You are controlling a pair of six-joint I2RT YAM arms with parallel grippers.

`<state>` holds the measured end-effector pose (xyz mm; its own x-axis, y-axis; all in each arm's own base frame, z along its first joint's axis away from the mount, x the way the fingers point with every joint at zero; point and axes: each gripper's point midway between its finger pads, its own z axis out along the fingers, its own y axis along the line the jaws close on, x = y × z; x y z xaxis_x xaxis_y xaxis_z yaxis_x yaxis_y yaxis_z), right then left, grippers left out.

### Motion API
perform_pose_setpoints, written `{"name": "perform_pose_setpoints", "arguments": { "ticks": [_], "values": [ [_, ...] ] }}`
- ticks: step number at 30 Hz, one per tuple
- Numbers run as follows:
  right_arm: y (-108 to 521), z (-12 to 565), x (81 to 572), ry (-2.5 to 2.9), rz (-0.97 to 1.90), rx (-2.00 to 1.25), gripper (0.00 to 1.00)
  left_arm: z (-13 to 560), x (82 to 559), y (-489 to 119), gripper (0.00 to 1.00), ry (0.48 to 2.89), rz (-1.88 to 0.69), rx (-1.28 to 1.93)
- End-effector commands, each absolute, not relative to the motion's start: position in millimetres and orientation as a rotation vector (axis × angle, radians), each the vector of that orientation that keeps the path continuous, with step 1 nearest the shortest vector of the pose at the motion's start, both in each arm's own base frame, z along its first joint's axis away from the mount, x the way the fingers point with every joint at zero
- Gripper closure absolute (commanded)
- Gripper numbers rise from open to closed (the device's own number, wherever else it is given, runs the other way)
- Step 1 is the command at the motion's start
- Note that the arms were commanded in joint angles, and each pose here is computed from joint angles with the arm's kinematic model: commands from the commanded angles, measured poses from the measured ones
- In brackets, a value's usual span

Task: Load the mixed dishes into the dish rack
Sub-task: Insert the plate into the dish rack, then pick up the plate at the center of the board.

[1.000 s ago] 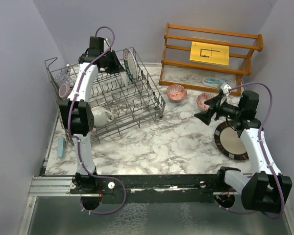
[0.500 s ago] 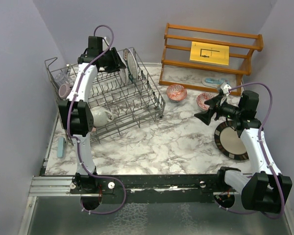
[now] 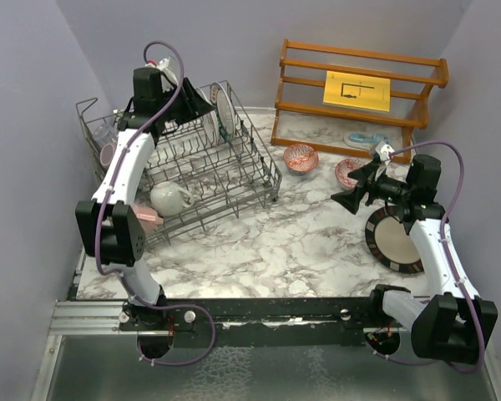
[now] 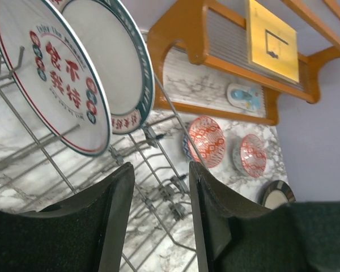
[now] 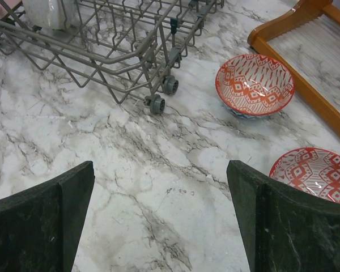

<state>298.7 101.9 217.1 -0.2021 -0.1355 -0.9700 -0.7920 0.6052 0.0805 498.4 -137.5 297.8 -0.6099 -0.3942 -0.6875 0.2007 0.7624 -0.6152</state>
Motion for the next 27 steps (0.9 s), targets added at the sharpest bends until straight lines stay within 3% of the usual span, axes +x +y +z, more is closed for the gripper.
{"name": "perform_pose_setpoints", "arguments": {
  "ticks": [1,4,9,14,21,27],
  "values": [
    [106.2,223.3,292.4,1.658,0.742,-0.807,0.0,360.0,476.1,-140.0,0.53,1.804,-0.903,-0.061],
    [107.5,223.3,291.0,1.65,0.752,-0.814,0.0,370.6,456.5,-143.2,0.45,1.714,-0.947,-0.035],
    [111.1,221.8,286.5,1.632,0.78,-0.836,0.0,372.6,422.5,-154.4,0.2,1.564,-1.105,-0.005],
    [116.1,218.8,279.5,1.605,0.822,-0.865,0.0,379.5,391.1,-172.0,0.15,1.481,-1.26,0.036],
    [124.0,207.1,264.5,1.527,0.873,-0.966,0.0,364.7,325.2,-245.1,0.15,1.51,-1.034,0.289],
    [112.6,204.2,280.0,1.612,0.784,-0.925,0.0,331.4,269.3,-282.1,0.15,1.503,-1.172,0.306]
  ]
}}
